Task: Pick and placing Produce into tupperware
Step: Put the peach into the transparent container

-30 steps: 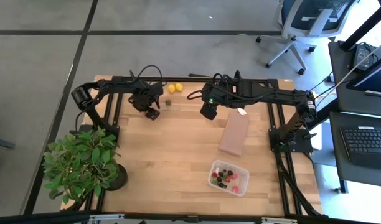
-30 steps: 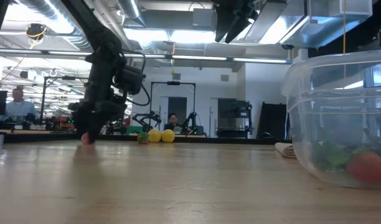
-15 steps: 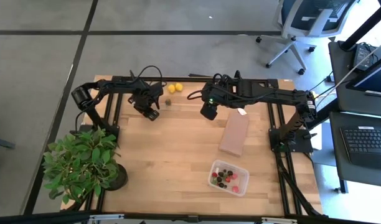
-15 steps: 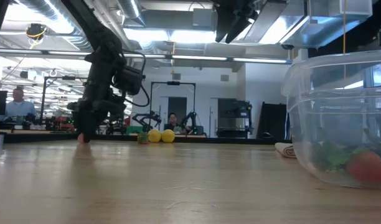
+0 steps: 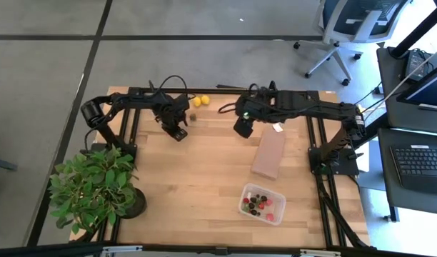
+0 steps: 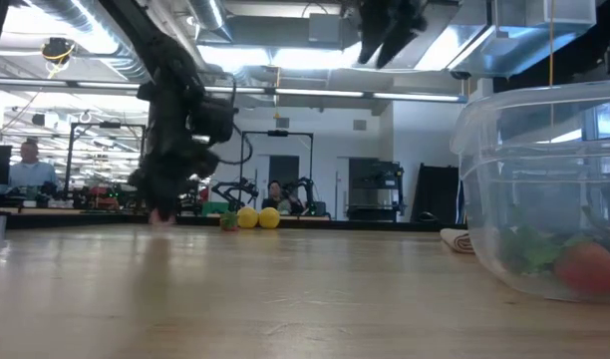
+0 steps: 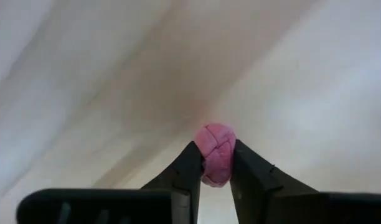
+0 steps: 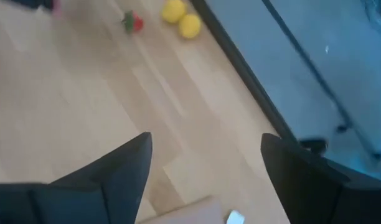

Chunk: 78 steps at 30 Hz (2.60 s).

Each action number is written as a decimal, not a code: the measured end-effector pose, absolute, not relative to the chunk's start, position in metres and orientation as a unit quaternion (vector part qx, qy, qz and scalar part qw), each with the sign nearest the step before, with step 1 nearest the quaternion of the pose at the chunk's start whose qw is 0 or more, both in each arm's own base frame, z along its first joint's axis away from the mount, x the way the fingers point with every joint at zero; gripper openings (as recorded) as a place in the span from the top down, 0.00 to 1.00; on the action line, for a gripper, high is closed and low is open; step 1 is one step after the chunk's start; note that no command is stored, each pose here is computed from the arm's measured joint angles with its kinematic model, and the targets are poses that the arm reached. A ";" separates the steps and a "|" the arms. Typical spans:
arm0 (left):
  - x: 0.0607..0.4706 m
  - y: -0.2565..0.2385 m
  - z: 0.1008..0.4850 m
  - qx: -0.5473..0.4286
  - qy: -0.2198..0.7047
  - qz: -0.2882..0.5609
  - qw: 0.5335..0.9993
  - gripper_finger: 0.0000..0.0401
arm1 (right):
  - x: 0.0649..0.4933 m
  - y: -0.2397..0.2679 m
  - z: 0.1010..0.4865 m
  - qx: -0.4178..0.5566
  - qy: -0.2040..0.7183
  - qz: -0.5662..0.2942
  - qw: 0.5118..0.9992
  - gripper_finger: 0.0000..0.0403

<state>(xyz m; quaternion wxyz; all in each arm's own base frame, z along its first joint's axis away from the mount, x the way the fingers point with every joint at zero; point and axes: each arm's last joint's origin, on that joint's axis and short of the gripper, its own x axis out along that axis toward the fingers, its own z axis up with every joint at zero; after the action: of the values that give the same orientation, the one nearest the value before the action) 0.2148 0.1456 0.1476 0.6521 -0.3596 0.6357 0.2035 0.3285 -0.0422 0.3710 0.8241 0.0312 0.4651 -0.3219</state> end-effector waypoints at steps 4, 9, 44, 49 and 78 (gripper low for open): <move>0.231 0.140 0.162 -0.356 0.569 0.156 0.725 0.82 | 0.298 -0.047 0.396 0.104 0.434 -0.333 0.831 0.25; 0.253 0.125 0.195 -0.292 0.457 0.071 0.837 0.84 | 0.263 -0.047 0.422 0.172 0.389 -0.330 0.843 0.25; 0.288 0.016 0.289 -0.009 0.163 0.037 0.986 0.84 | 0.278 -0.023 0.357 0.385 0.184 -0.034 0.904 0.25; 0.288 0.016 0.289 -0.009 0.163 0.037 0.986 0.80 | 0.282 -0.023 0.337 0.379 0.159 -0.042 0.910 0.25; 0.288 0.019 0.289 0.052 0.163 0.067 0.983 0.82 | 0.334 -0.025 0.291 0.472 0.119 -0.031 0.873 0.26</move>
<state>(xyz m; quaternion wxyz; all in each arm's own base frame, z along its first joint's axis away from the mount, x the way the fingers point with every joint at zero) 0.2883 0.0190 0.2894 0.9830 0.0520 0.1629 0.0672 0.3337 -0.0248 0.2906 0.8727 0.4724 0.1193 -0.0311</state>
